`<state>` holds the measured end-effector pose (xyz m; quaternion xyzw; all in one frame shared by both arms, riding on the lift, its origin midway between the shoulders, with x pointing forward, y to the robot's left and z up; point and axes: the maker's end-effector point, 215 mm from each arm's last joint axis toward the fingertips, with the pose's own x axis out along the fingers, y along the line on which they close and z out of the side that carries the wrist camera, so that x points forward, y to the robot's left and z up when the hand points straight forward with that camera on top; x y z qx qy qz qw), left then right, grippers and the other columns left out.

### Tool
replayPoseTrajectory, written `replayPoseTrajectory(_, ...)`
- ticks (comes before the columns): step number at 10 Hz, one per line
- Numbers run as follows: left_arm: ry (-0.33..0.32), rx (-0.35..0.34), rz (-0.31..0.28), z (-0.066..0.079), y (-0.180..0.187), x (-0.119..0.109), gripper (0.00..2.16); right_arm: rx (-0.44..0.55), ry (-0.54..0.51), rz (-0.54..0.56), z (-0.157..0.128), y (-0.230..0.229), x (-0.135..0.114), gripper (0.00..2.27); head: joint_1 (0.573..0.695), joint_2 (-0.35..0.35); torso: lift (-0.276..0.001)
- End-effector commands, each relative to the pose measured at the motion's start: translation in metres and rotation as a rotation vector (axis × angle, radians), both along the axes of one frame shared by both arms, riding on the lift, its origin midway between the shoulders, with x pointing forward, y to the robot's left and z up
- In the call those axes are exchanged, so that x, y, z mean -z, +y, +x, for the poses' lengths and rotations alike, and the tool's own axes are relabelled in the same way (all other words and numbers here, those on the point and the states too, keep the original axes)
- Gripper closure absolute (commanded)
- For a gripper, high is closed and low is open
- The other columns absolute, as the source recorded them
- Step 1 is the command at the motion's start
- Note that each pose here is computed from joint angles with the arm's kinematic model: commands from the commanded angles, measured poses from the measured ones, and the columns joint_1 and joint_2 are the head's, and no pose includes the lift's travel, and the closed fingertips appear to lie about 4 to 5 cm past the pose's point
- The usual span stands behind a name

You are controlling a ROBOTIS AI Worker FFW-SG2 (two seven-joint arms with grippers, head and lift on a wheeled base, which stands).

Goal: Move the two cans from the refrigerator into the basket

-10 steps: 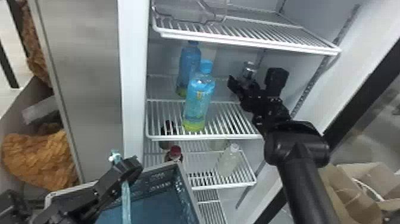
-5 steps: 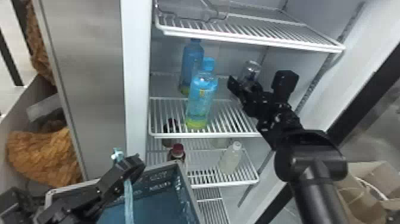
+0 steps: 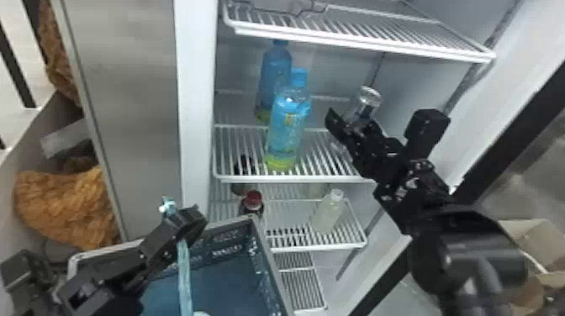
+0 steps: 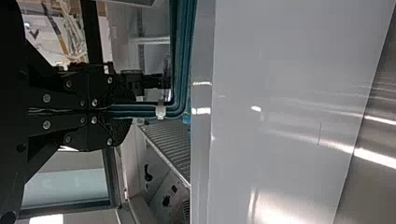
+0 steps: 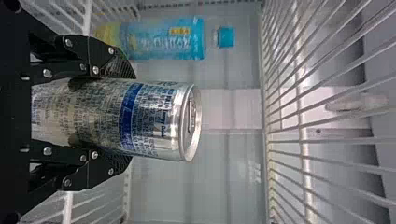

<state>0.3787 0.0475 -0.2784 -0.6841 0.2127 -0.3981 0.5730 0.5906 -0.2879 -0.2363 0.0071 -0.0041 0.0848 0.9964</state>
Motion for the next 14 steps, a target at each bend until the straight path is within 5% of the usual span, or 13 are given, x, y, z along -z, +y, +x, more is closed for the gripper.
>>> replayPoseTrajectory(1, 0.002, 0.0, 0.0, -0.001, 0.0, 0.001, 1.2, -0.03, 0.006, 0.006, -0.022, 0.013, -0.001, 1.28, 0.672, -0.27, -0.035)
replayPoseTrajectory(4, 0.004, 0.0, -0.001, -0.001, 0.0, 0.001, 1.2, -0.083, 0.023, 0.036, -0.064, 0.036, -0.001, 1.28, 0.695, -0.258, -0.035)
replayPoseTrajectory(14, 0.004, -0.006, -0.004, 0.0, 0.001, 0.001, 1.2, -0.415, 0.187, 0.271, -0.171, 0.18, 0.02, 1.28, 0.695, -0.118, -0.035)
